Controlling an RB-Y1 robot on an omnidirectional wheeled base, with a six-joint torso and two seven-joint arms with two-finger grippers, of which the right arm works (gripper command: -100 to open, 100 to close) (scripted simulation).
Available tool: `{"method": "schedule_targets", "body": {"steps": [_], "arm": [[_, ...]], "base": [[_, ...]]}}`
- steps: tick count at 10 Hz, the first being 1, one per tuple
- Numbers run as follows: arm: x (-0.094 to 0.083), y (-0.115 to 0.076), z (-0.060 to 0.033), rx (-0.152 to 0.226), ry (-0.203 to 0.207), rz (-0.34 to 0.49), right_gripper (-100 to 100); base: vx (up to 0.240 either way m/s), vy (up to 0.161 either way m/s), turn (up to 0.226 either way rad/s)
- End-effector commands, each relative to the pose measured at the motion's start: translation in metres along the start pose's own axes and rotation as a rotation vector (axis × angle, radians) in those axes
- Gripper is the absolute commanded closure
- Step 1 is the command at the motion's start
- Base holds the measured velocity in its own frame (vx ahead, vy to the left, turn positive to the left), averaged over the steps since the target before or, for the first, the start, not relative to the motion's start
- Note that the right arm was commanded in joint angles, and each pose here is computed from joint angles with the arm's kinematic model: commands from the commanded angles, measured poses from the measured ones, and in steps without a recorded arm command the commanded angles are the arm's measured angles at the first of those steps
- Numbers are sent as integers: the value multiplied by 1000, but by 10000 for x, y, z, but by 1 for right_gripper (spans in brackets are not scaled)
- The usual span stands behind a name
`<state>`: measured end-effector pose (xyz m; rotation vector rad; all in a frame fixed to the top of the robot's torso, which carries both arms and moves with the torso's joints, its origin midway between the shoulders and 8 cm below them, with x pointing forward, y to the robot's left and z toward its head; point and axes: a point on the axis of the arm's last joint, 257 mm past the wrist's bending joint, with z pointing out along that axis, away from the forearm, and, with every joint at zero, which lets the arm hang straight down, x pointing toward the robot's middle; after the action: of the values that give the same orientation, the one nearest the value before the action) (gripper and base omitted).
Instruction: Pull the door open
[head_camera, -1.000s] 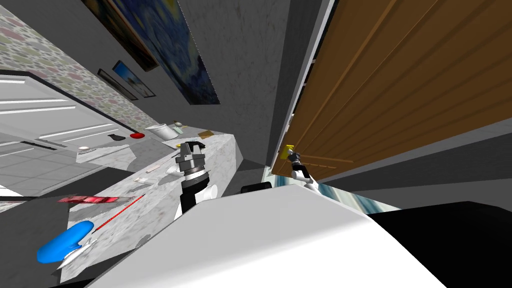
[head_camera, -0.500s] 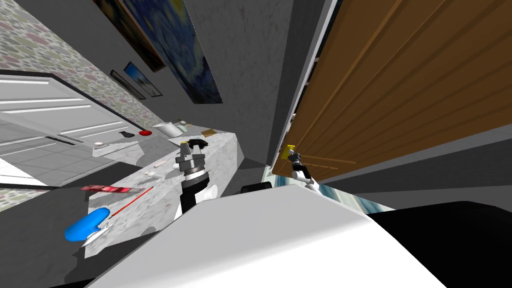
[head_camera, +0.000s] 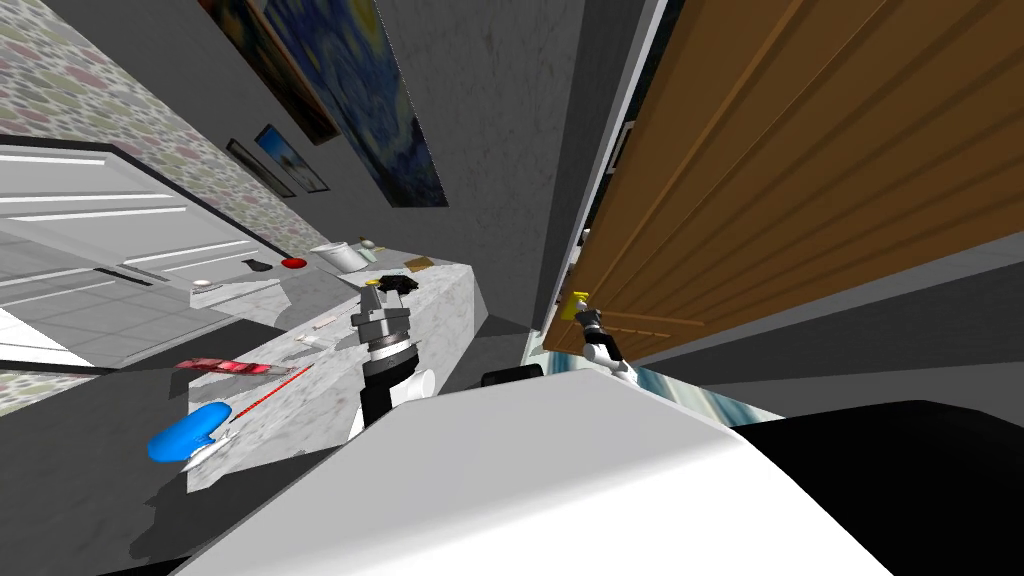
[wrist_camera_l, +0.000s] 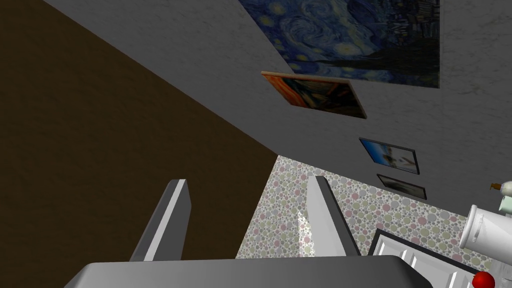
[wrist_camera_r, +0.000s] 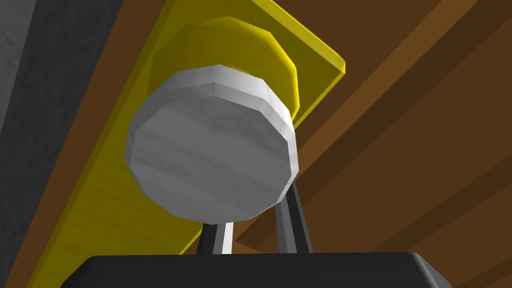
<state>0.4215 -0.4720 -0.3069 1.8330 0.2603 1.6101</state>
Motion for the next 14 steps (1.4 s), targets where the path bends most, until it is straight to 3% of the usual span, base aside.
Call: {"method": "schedule_targets", "body": {"steps": [1,2,3,10,12,14], "arm": [[136,-83,-26,0,18,97,-100],[164,-115,-60,-2,18,159,-100],[164,-115,-60,-2,18,159,-100],[349,-306,-288,-13,7,571,-100],[380,-335,-326,-16,5,641,-100],[337,-270,-299,-26,3,623,-100]], "base": [[-110,-20,-16],[-112,17,63],[-73,32,50],[-83,9,5],[-78,2,4],[32,-14,35]]}}
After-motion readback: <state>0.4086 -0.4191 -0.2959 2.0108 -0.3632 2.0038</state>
